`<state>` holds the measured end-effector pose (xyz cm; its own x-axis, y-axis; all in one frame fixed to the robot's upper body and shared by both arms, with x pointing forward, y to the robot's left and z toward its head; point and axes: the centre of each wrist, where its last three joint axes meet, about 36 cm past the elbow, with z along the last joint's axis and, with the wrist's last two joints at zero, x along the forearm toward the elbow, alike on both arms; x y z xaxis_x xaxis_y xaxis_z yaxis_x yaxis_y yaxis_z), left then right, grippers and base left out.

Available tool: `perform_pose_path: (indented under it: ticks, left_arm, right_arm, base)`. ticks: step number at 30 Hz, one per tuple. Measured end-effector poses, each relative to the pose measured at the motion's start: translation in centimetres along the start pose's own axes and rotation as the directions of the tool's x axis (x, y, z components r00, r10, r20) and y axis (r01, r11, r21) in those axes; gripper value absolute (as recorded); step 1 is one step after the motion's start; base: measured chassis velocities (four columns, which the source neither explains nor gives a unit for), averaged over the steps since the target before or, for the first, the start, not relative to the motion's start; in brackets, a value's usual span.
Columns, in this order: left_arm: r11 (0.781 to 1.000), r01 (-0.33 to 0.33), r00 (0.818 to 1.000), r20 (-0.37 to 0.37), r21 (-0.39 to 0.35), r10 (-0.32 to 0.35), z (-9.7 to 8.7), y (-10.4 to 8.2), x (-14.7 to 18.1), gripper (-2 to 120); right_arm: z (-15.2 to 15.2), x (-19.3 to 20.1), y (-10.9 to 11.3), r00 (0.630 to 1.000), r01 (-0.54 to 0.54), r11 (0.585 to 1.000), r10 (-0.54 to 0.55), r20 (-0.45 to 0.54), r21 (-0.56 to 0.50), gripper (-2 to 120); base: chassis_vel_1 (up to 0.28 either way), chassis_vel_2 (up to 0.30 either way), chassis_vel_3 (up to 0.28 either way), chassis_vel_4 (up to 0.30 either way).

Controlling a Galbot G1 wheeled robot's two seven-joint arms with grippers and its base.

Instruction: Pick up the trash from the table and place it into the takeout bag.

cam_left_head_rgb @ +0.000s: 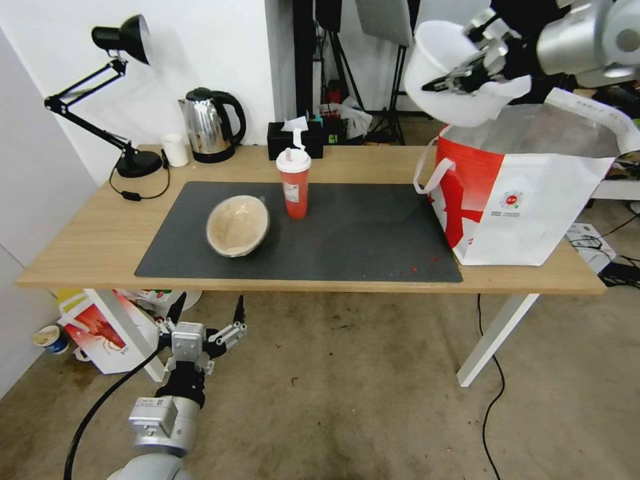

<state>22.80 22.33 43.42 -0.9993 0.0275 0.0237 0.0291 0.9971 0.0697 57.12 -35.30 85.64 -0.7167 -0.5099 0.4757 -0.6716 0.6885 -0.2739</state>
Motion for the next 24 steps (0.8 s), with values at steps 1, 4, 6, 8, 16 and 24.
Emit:
perform_pose_path:
  ticks: [1, 4, 6, 8, 16, 24]
  left_arm:
    - [1.000, 0.000, 1.000, 0.000, 0.000, 0.000, 0.0, 0.0, 0.0, 100]
    - [1.000, 0.000, 1.000, 0.000, 0.000, 0.000, 0.0, 0.0, 0.0, 100]
    - [1.000, 0.000, 1.000, 0.000, 0.000, 0.000, 0.0, 0.0, 0.0, 100]
    - [1.000, 0.000, 1.000, 0.000, 0.000, 0.000, 0.0, 0.0, 0.0, 100]
    - [1.000, 0.000, 1.000, 0.000, 0.000, 0.000, 0.0, 0.0, 0.0, 100]
    - [1.000, 0.000, 1.000, 0.000, 0.000, 0.000, 0.0, 0.0, 0.0, 100]
  right_arm:
    - [0.0, 0.0, 0.0, 1.000, 0.000, 1.000, 0.000, 0.000, 0.000, 0]
    - [0.2, 0.4, -0.3, 1.000, -0.012, 1.000, 0.012, -0.005, -0.004, 0]
    - [0.3, 0.5, -0.4, 1.000, -0.015, 1.000, 0.015, -0.006, -0.005, 0]
    - [0.5, 0.8, -0.6, 1.000, -0.020, 1.000, 0.020, -0.007, -0.008, 0]
    - [2.0, 1.8, -1.1, 0.999, -0.044, 0.999, 0.043, -0.023, -0.027, 0]
    - [4.6, 2.1, -1.7, 0.997, -0.064, 0.996, 0.061, -0.041, -0.058, 0]
  base:
    - [0.000, 0.000, 0.000, 0.000]
    - [0.000, 0.000, 0.000, 0.000]
    - [0.000, 0.000, 0.000, 0.000]
    - [0.000, 0.000, 0.000, 0.000]
    - [0.000, 0.000, 0.000, 0.000]
    - [0.000, 0.000, 0.000, 0.000]
